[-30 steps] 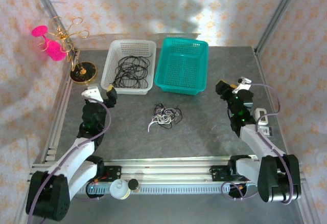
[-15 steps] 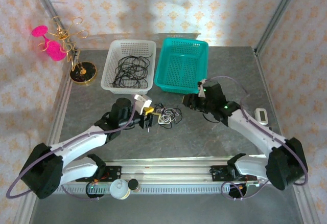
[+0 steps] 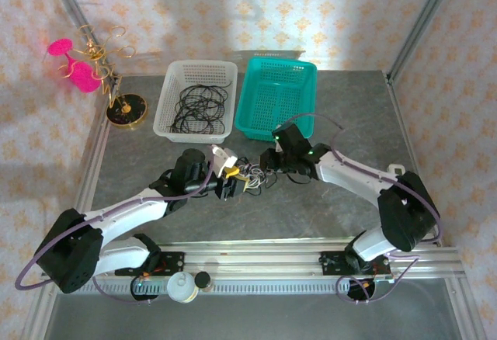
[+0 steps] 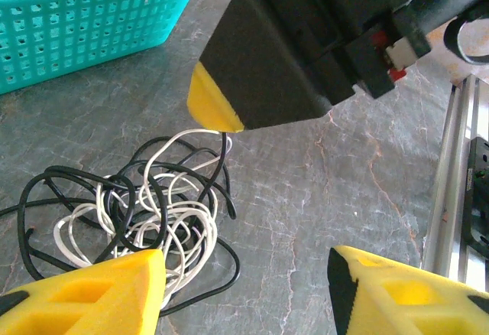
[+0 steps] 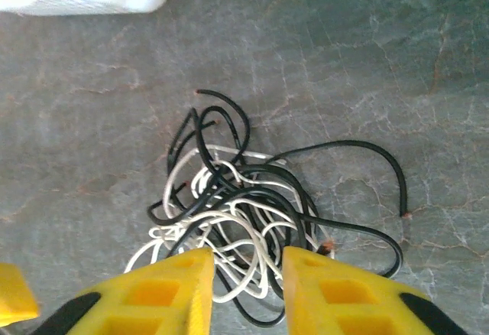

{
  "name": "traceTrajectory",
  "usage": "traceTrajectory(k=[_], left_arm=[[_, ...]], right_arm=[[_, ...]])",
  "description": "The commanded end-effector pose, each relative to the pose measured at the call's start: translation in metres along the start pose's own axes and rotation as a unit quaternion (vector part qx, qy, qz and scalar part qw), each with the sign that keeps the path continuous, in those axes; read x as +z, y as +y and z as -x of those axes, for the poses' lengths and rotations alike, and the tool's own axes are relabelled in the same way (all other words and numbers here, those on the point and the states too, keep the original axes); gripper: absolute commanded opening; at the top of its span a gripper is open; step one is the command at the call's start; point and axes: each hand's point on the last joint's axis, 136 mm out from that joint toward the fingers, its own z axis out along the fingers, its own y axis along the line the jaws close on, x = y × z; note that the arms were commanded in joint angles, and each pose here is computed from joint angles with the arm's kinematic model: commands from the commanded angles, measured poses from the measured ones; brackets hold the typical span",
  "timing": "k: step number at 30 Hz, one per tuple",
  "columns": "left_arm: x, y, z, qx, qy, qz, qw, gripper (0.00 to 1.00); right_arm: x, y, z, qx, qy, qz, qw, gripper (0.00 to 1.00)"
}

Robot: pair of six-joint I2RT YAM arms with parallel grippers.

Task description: Untangle the cables

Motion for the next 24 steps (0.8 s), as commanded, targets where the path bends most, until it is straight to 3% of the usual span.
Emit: traceTrajectory(k=[1,5,8,16,20,24], left_arm=[[-0.003,-0.010,0.020,0.029,-0.030,-0.015,0.999,0.59],[-0.003,-0.011,0.021,0.028,-0.036,-0.017,0.999,0.60],[-0.003,-0.011,0.022,0.026,-0.037,-0.019,0.999,0.60],[-0.004,-0.013,0.023,0.028,-0.040,-0.022,0.999,0.60],[-0.003,-0.014,0.023,0.028,-0.040,-0.028,0.998,0.60],[-0.002,-0.014,0.025,0.032,-0.038,-0.028,0.998,0.60]], right_arm=[[-0.005,-0.007,0.013,-0.013,-0.023,-0.038,0.999,0.26],[-0.009,-0.015,0.015,-0.012,-0.034,-0.062,0.997,0.24],[-0.017,-0.013,0.017,-0.012,-0.041,-0.064,0.997,0.34],[-0.045,-0.009,0.013,-0.011,-0.041,-0.059,0.997,0.40],[-0.044,-0.020,0.010,-0.007,-0.042,-0.083,0.996,0.46],[-0.030,-0.010,0.011,0.001,-0.029,-0.054,0.998,0.47]])
